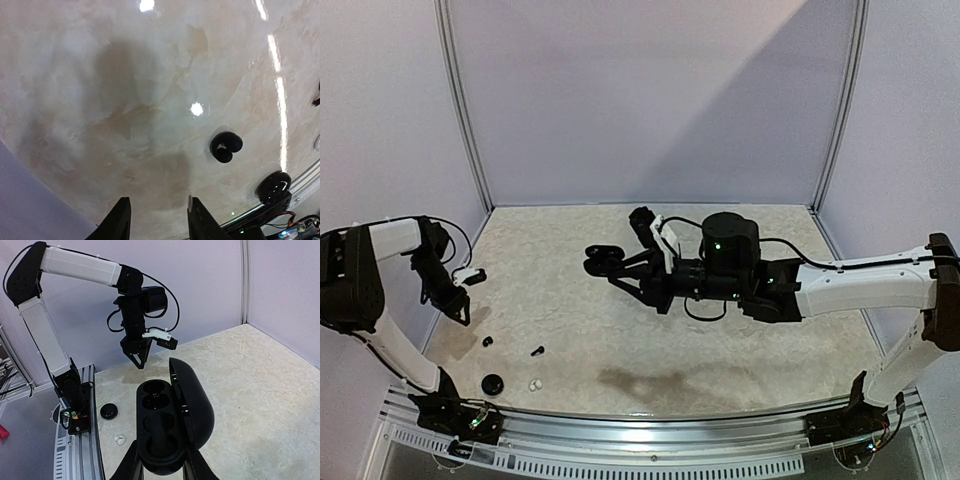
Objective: Insert the wireless bluetooth earbuds into the charging case
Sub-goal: Pick up the left earbud from the corner of the board.
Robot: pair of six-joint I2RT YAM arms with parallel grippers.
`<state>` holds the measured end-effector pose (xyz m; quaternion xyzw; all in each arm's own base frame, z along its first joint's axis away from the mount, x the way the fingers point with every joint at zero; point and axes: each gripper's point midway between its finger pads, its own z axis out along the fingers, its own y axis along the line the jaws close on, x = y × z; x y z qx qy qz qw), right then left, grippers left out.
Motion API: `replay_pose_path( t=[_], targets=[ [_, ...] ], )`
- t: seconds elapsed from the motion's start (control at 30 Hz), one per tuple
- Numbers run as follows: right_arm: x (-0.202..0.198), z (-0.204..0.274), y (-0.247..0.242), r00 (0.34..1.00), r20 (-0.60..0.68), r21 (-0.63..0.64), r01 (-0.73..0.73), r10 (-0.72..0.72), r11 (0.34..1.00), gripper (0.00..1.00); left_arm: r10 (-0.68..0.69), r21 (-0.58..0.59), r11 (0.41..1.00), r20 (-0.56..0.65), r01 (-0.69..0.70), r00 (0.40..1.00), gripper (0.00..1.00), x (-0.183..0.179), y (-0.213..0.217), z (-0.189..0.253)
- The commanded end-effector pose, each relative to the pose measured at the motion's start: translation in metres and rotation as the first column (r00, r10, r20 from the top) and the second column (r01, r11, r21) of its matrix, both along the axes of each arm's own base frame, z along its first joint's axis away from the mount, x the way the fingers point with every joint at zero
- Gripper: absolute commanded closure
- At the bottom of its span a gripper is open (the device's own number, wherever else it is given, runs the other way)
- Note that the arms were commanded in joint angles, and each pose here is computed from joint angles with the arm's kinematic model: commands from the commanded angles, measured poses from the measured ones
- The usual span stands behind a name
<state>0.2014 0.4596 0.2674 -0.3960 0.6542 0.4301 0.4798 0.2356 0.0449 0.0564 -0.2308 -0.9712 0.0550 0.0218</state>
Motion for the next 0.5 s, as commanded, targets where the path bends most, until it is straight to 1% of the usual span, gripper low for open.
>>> replay_pose_path(
  t=[0.0,0.13,0.23,0.33,0.47],
  targets=[
    [-0.002,0.012,-0.002,1.0,0.002,0.039,-0.002,0.002,0.999,1.0,-0.053,0.002,0.999,-0.004,0.053,0.999,0.62,-0.004,-0.001,-0.028],
    [-0.002,0.011,-0.002,1.0,-0.002,0.021,-0.009,0.009,1.0,1.0,-0.079,-0.05,0.996,0.025,0.08,0.997,0.63,-0.006,-0.014,-0.032],
    [-0.003,0.01,-0.002,1.0,0.0,0.015,-0.012,0.012,1.0,1.0,-0.103,-0.065,0.992,0.052,0.107,0.993,0.63,-0.005,-0.022,-0.034],
    [-0.002,0.011,-0.002,1.0,-0.003,0.018,-0.008,0.008,1.0,1.0,-0.116,-0.093,0.988,0.044,0.12,0.992,0.64,-0.007,-0.03,-0.037],
    [-0.002,0.011,-0.002,1.0,-0.008,0.018,-0.008,0.008,1.0,1.0,-0.16,-0.102,0.982,0.019,0.161,0.987,0.66,-0.013,-0.039,-0.042]
  ],
)
